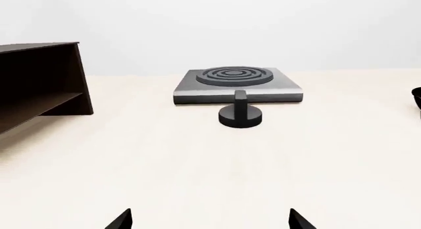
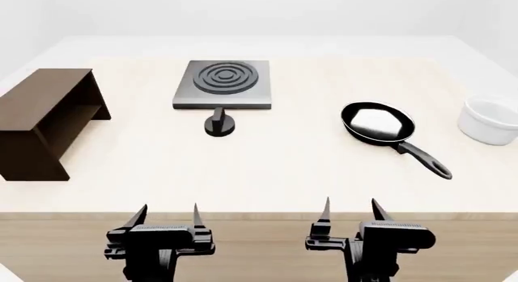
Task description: Turn on the stove and put the frying pan on it.
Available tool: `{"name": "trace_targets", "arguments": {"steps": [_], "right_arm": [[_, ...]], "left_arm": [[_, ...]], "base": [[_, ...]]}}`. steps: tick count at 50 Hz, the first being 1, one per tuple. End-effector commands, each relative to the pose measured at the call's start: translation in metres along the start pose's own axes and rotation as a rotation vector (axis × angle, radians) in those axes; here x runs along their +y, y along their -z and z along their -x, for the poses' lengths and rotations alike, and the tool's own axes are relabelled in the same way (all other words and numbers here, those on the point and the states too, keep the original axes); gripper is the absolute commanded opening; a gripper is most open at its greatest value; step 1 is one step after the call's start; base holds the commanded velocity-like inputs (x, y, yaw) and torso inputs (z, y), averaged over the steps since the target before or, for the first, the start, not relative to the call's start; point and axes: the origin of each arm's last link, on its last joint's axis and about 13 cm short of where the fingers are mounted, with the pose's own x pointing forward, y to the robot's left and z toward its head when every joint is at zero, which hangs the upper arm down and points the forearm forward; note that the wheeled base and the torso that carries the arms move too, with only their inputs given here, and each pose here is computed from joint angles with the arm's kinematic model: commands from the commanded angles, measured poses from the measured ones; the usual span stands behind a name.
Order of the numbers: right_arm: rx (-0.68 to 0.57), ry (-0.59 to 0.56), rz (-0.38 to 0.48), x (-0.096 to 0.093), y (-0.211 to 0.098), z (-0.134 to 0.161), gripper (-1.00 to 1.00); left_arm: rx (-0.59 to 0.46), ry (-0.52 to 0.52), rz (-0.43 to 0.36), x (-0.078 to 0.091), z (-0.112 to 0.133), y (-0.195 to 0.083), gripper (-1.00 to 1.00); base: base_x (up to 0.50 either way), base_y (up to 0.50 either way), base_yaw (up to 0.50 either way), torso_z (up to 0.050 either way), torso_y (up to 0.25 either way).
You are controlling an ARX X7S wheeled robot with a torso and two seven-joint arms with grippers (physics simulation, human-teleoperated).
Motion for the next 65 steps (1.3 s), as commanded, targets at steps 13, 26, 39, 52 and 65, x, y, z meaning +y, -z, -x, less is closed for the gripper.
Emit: {"name": "trace_targets", "arguments": {"steps": [13, 26, 39, 52, 65], "right_arm": [[-0.064, 0.006, -0.049, -0.002, -0.005, 0.001, 1.0], [-0.124, 0.003, -0.05, -0.002, -0.016, -0.002, 1.0], [-0.126, -0.001, -0.05, -0.002, -0.016, -0.002, 1.0], [-0.093, 0.019, -0.032, -0.001, -0.013, -0.004, 1.0], [-0.098, 0.004, -0.022, -0.001, -0.01, -0.001, 1.0]], "left_arm": [[-0.035, -0.065, -0.091, 0.003, 0.012, -0.013, 1.0], [-0.092, -0.09, -0.077, 0.008, 0.013, -0.025, 1.0], [-0.088, -0.09, -0.077, 0.009, 0.012, -0.025, 1.0], [-0.08, -0.093, -0.085, 0.009, 0.011, -0.023, 1.0], [-0.041, -0.181, -0.181, 0.019, -0.007, 0.0, 1.0]], "base": [[0.19, 0.0, 0.0, 0.0, 0.0], [0.5, 0.0, 0.0, 0.0, 0.0], [0.5, 0.0, 0.0, 0.0, 0.0], [0.42, 0.0, 0.0, 0.0, 0.0], [0.0, 0.0, 0.0, 0.0, 0.0]]}}
